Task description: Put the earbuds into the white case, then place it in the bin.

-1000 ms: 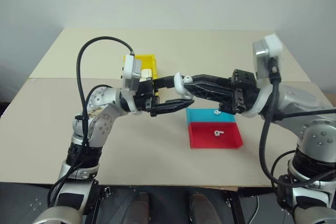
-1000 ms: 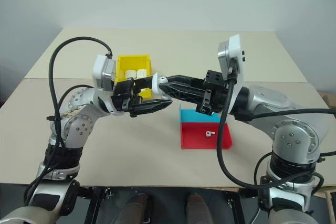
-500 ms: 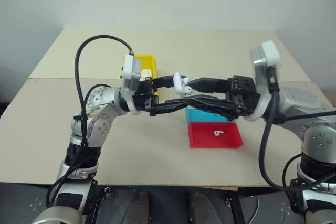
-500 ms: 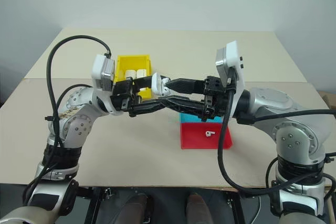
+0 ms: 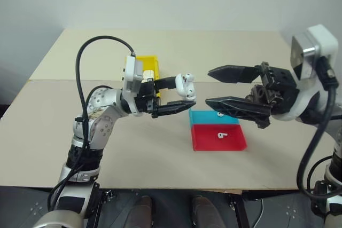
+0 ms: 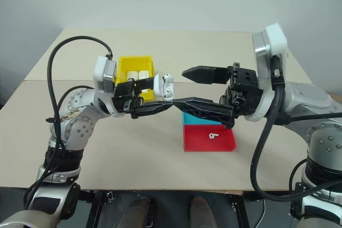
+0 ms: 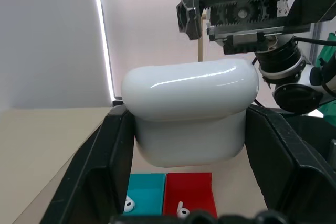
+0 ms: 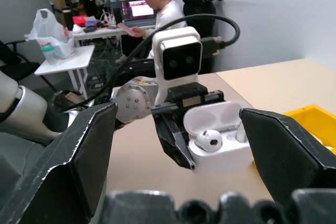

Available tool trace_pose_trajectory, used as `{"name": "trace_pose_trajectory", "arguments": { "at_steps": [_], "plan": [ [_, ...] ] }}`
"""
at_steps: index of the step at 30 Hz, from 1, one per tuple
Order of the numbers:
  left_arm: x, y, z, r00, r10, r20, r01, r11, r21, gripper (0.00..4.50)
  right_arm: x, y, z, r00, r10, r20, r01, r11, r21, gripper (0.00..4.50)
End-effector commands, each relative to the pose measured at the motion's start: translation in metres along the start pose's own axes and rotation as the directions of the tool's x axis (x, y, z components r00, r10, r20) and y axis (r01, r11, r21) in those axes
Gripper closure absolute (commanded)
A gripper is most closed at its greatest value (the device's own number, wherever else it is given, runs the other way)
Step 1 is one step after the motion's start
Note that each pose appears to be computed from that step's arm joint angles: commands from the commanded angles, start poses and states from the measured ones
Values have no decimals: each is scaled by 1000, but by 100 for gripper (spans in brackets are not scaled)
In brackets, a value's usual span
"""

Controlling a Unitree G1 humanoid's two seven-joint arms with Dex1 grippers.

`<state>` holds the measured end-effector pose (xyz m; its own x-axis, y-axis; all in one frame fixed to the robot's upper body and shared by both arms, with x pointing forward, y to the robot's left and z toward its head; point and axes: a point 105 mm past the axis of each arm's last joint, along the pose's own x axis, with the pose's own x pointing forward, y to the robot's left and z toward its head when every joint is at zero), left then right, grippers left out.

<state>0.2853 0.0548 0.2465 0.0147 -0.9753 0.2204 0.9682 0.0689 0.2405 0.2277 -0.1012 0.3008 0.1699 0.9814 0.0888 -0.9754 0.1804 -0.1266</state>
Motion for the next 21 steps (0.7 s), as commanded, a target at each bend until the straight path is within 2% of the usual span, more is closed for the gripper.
{"name": "trace_pose_trajectory", "arguments": {
  "at_steps": [1,3,4,5,12,16,21],
  "plan": [
    [2,-1,5,1000,-14,10,13,999,37,168,1,1,14,1000,10,25,-8,998,-66,14],
    [3,-1,5,1000,-22,8,21,999,41,168,2,-7,15,1000,-16,25,17,998,-64,14],
    [3,-2,5,1000,-29,8,29,999,44,168,2,-13,16,999,-40,24,42,997,-60,50],
    [4,-3,5,999,-37,7,36,998,48,168,1,-18,16,998,-55,24,56,996,-66,66],
    [5,-5,9,998,-57,13,56,996,64,168,1,-53,2,981,-187,-46,181,978,-103,301],
    [4,-5,10,998,-58,15,57,996,69,168,10,-59,0,969,-234,-73,223,965,-136,447],
    [4,-5,11,998,-56,16,55,996,71,168,12,-60,-2,962,-256,-100,243,962,-129,447]
  ]
}}
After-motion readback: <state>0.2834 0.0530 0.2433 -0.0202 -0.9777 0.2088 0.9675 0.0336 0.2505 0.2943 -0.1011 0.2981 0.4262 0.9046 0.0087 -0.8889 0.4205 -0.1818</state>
